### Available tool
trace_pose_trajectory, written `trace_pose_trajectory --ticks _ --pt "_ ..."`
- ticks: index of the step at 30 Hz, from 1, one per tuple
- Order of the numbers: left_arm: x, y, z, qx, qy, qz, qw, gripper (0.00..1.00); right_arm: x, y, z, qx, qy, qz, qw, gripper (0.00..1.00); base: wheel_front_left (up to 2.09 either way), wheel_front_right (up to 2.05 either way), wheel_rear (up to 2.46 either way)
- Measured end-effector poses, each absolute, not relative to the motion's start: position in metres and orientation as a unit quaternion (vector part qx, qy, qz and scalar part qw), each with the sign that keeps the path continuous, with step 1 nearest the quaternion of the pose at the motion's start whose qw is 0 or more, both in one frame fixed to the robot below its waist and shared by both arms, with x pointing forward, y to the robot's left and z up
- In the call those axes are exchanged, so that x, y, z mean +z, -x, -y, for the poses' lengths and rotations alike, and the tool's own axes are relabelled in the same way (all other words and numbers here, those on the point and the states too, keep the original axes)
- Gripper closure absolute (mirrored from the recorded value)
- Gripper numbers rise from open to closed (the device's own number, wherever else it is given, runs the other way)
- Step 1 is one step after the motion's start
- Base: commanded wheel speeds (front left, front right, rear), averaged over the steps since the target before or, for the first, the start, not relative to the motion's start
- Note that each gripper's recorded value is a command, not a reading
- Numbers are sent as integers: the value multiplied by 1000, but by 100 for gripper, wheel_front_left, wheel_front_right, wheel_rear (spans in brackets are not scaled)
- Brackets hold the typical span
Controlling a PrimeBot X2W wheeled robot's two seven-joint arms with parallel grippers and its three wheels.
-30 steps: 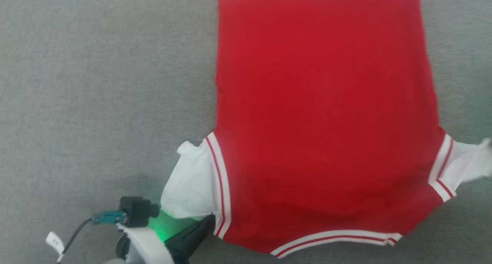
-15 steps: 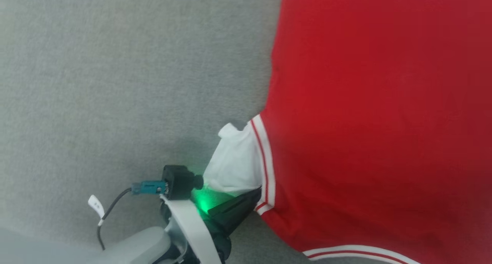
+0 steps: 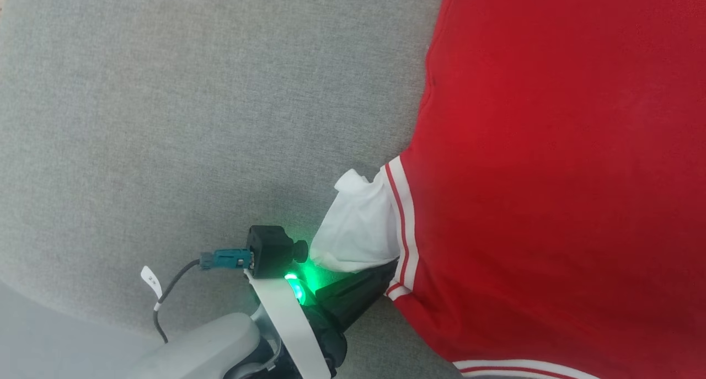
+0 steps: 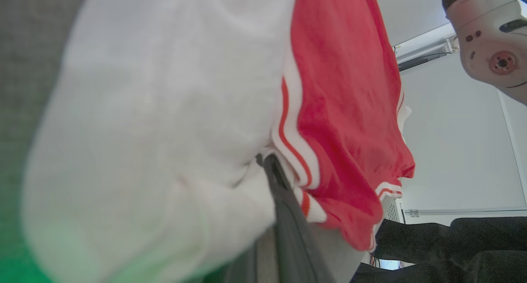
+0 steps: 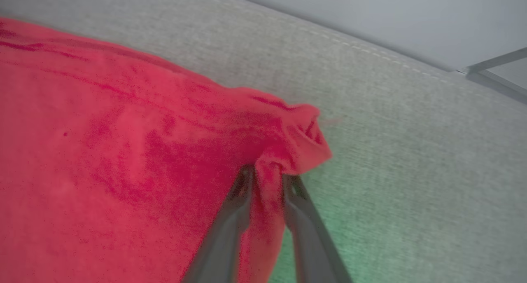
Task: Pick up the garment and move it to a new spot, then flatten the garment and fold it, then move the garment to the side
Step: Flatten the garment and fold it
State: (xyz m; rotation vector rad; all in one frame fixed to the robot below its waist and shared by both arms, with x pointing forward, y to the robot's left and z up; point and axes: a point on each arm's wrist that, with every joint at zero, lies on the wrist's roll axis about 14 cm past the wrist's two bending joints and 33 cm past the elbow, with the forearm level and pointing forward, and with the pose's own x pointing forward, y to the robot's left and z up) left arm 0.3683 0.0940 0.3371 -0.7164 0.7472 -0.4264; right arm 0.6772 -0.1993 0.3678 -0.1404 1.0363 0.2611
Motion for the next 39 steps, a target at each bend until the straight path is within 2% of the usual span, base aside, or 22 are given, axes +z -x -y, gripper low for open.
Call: trace_pose_trajectory --ticks 8,12,17,21,22,23,24,29,34,37,38,39 --pt "348 -372 -98 -195 339 -327 860 100 388 -643 203 153 65 -472 866 100 0 0 0" --pt "357 -374 -103 -189 339 -310 868 100 407 -603 217 176 66 -475 860 100 0 0 0" --pt "371 -380 -107 -191 332 -288 878 100 418 -536 244 191 72 -504 839 100 0 0 0" --pt "384 -389 -111 -190 328 -264 887 100 411 -470 249 218 54 -541 811 100 0 0 0" --pt "389 -390 -112 -190 327 -255 890 100 405 -435 250 228 44 -560 795 100 0 0 0" --pt "391 -391 -113 -189 326 -250 892 100 402 -417 251 232 42 -571 786 100 0 0 0" --pt "391 -391 -113 -189 326 -250 892 100 402 -417 251 232 42 -571 786 100 0 0 0" --pt "400 -392 -116 -191 325 -237 896 100 385 -329 236 271 7 -625 732 100 0 0 0" --pt "399 -389 -116 -192 321 -240 896 100 375 -274 216 301 -26 -654 694 100 0 0 0" --pt "397 -389 -116 -194 320 -243 895 100 372 -272 212 301 -32 -645 702 100 0 0 0" --pt "397 -389 -115 -194 319 -244 895 100 372 -274 213 300 -29 -640 707 95 0 0 0" --pt "395 -390 -115 -195 316 -246 895 100 373 -283 213 297 -24 -620 726 44 0 0 0"
